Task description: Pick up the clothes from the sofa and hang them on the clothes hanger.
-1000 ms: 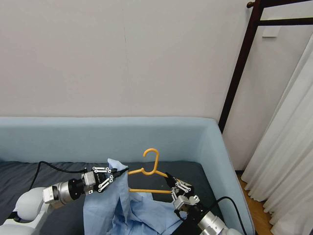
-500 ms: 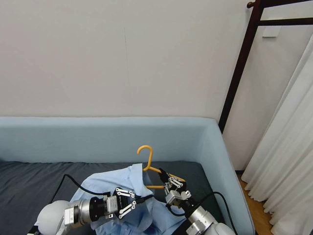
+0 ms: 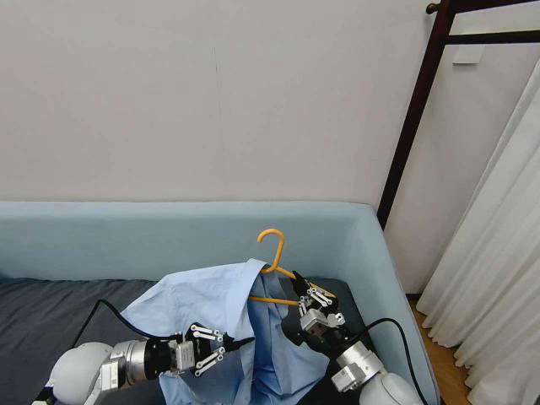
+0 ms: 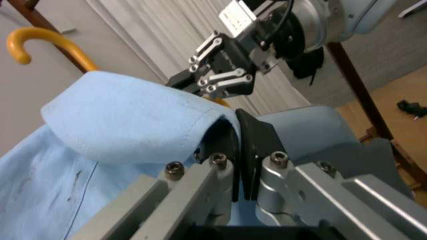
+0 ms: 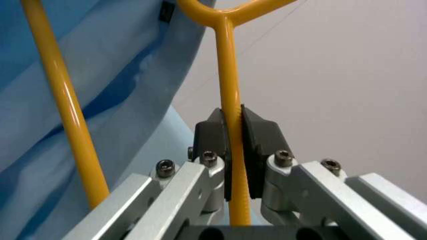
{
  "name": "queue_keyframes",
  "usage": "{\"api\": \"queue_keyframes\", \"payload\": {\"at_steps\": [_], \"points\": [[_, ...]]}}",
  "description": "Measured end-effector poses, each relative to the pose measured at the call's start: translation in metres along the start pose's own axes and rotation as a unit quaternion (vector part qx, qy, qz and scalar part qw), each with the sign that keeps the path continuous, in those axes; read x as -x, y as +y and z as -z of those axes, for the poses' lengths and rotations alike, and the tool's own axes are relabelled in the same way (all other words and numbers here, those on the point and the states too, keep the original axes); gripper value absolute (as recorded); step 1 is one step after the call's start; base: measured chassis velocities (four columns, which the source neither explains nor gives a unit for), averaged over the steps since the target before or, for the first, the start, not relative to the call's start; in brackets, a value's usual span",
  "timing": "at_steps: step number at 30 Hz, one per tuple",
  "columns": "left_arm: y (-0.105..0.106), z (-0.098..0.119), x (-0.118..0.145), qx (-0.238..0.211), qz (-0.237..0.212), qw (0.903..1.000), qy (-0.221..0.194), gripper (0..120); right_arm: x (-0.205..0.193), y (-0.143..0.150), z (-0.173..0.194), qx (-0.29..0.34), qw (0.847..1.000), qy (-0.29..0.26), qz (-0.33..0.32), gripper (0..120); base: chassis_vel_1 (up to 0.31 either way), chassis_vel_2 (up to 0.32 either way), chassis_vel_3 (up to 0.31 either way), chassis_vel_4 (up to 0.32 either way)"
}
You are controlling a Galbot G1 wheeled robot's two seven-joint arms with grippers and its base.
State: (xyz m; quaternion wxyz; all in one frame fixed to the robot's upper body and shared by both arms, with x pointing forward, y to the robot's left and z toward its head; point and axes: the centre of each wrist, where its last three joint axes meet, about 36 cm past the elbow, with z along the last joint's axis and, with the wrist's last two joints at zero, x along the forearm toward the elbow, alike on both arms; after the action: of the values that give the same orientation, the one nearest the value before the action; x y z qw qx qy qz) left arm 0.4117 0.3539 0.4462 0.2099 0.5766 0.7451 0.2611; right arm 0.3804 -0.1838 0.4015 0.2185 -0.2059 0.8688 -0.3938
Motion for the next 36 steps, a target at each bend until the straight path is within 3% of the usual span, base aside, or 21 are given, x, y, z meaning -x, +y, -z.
{"api": "queue_keyframes", "payload": {"at_steps": [4, 9, 14, 18, 19, 23, 24, 29, 36], "points": [[0.003, -0.003, -0.009, 0.008, 0.022, 0.9997, 0.009, 8, -0.004, 0.000, 0.004, -0.002, 1.000, -0.002, -0.007, 5, 0.000, 0.000, 0.000, 0.000], [-0.016, -0.007, -0.025, 0.003, 0.051, 0.9986, 0.012, 29, -0.002, -0.001, 0.004, -0.001, 1.000, -0.007, -0.022, 5, 0.000, 0.000, 0.000, 0.000], [-0.015, 0.009, -0.050, 0.009, 0.069, 0.9976, 0.003, 43, 0.000, -0.001, 0.002, -0.003, 1.000, -0.010, -0.028, 5, 0.000, 0.000, 0.000, 0.000], [0.012, 0.036, -0.073, 0.019, 0.085, 0.9961, -0.017, 60, 0.004, 0.001, 0.000, -0.006, 0.999, -0.011, -0.030, 5, 0.000, 0.000, 0.000, 0.000], [0.012, 0.036, -0.073, 0.019, 0.085, 0.9961, -0.017, 60, 0.004, 0.001, 0.000, -0.006, 0.999, -0.011, -0.030, 5, 0.000, 0.000, 0.000, 0.000], [0.057, 0.058, -0.078, -0.009, 0.079, 0.9967, -0.018, 80, 0.007, 0.005, -0.002, -0.020, 0.999, -0.018, -0.030, 5, 0.000, 0.000, 0.000, 0.000], [0.057, 0.058, -0.078, -0.009, 0.079, 0.9967, -0.018, 80, 0.007, 0.005, -0.002, -0.020, 0.999, -0.018, -0.030, 5, 0.000, 0.000, 0.000, 0.000], [0.100, 0.061, -0.094, -0.079, 0.062, 0.9936, 0.052, 99, 0.013, 0.013, 0.003, -0.034, 0.998, -0.038, -0.026, 5, 0.000, 0.000, 0.000, 0.000], [0.125, 0.064, -0.117, -0.121, 0.031, 0.9852, 0.118, 100, 0.025, 0.023, 0.012, -0.051, 0.996, -0.072, -0.016, 5, 0.000, 0.000, 0.000, 0.000]]}}
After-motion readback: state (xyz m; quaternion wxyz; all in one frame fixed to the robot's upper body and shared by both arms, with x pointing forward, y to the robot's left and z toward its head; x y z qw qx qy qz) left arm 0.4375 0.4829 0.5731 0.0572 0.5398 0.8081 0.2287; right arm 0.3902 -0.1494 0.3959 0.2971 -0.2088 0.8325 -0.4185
